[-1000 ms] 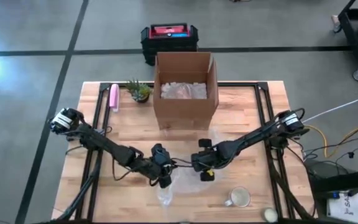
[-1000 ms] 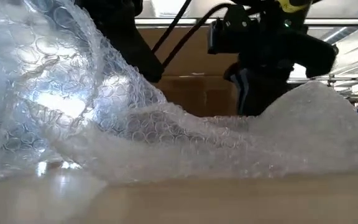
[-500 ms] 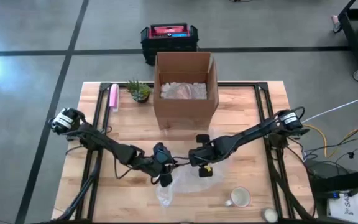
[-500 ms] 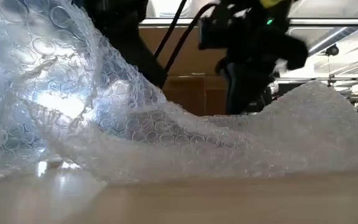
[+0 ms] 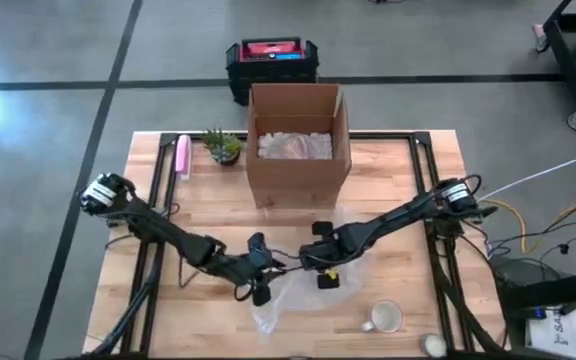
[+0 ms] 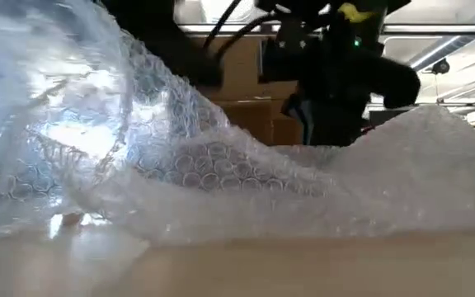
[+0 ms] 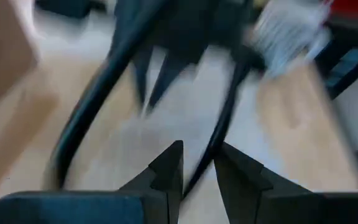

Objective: Wrap mug
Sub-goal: Prepare the bubble wrap

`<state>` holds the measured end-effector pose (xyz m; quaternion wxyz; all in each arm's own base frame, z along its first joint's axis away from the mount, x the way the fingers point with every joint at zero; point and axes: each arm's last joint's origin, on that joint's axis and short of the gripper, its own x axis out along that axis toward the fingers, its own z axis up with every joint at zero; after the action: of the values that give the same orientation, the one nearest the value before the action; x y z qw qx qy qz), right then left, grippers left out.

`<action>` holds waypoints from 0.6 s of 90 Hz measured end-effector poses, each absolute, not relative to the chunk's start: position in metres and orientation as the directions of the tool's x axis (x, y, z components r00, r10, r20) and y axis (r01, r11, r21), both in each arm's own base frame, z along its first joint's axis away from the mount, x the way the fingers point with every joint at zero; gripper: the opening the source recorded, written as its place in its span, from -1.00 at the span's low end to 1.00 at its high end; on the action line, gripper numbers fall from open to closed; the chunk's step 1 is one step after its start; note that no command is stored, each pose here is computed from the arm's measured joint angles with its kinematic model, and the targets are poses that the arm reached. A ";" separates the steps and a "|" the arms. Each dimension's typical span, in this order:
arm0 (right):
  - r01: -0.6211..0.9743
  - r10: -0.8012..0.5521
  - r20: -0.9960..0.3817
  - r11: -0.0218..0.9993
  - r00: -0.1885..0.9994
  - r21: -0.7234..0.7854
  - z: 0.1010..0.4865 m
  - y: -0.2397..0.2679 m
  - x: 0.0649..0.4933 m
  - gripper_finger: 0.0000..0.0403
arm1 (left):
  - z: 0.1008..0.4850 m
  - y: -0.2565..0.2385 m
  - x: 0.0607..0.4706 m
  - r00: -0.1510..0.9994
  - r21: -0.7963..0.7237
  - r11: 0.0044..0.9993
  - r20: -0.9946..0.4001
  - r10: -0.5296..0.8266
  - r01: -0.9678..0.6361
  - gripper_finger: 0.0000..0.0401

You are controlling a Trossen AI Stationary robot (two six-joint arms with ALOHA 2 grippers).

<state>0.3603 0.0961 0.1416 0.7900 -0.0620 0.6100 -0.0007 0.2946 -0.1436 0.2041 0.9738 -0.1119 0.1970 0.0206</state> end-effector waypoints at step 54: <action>-0.025 -0.130 -0.926 0.989 0.354 -0.148 0.211 0.087 0.349 -0.91 | 0.192 -0.150 0.271 0.831 -0.143 0.985 -0.556 0.004 -0.100 -0.62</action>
<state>0.3487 0.0865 0.2109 0.8198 -0.0682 0.5676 -0.0320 0.2712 -0.1501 0.1917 0.9532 -0.0835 0.2894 0.0273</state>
